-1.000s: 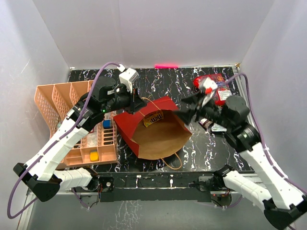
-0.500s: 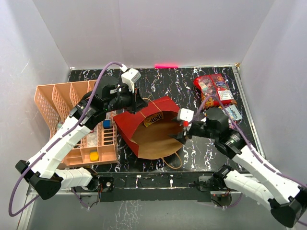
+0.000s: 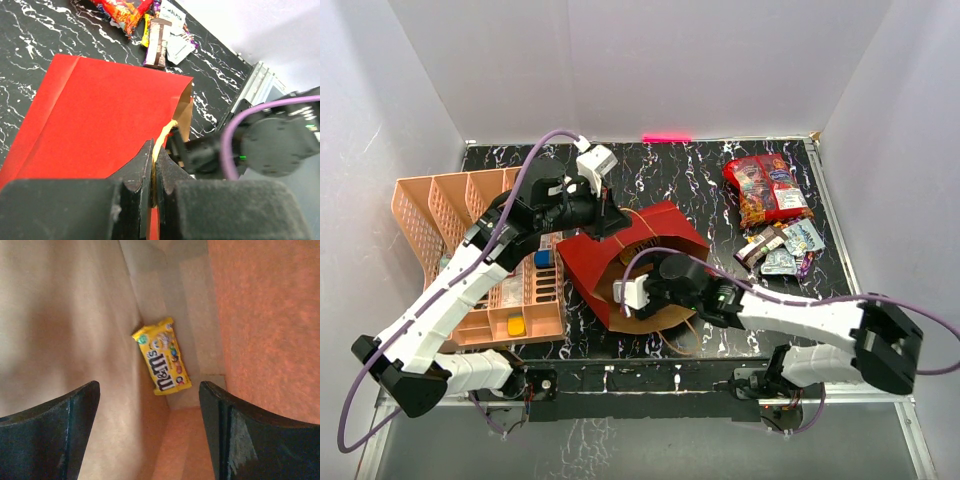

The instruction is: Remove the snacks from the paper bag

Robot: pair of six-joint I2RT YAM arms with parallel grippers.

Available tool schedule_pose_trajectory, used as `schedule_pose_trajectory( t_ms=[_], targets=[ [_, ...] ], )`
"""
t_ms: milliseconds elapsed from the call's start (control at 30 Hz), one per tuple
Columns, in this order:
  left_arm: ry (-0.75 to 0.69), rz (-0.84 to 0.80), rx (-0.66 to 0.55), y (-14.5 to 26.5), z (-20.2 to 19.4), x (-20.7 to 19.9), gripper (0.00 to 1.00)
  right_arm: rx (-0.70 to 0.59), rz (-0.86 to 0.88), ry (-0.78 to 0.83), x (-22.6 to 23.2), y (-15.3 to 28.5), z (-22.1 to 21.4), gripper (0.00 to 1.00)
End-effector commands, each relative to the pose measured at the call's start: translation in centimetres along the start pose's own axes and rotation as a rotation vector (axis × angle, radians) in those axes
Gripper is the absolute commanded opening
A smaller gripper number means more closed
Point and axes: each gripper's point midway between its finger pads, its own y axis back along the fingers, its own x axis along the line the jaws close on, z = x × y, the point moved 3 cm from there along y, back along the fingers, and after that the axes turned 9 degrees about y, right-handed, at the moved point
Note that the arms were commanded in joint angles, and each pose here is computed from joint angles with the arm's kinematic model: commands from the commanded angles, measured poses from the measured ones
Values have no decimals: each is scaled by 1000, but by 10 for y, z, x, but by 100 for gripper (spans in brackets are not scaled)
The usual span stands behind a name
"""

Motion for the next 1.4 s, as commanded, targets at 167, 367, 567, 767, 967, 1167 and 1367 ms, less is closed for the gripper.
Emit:
schedule_pose_trajectory(
  t_ms=[167,367,567,767,967,1167,1367],
  targets=[
    [-89,-177,-42,22,9,-34,0,135,-163,217,-35,-54,-39,86],
    [-100,-221,-33,25,7,-40,0,169,-230,187,-33,-79,-61,86],
    [-104,-285,-13,26,3,-49,0,178,-283,182,-31,-99,-73,86],
    [-109,-317,-6,29,2,-54,0,253,-295,168,-25,-124,-99,86],
    [-112,-344,1,31,-1,-58,0,362,-372,176,-28,-138,-127,86],
    [-120,-354,12,34,-5,-60,0,396,-475,201,-46,-140,-137,73],
    [-117,-358,25,34,-9,-60,0,357,-540,231,-73,-144,-130,55]
  ],
)
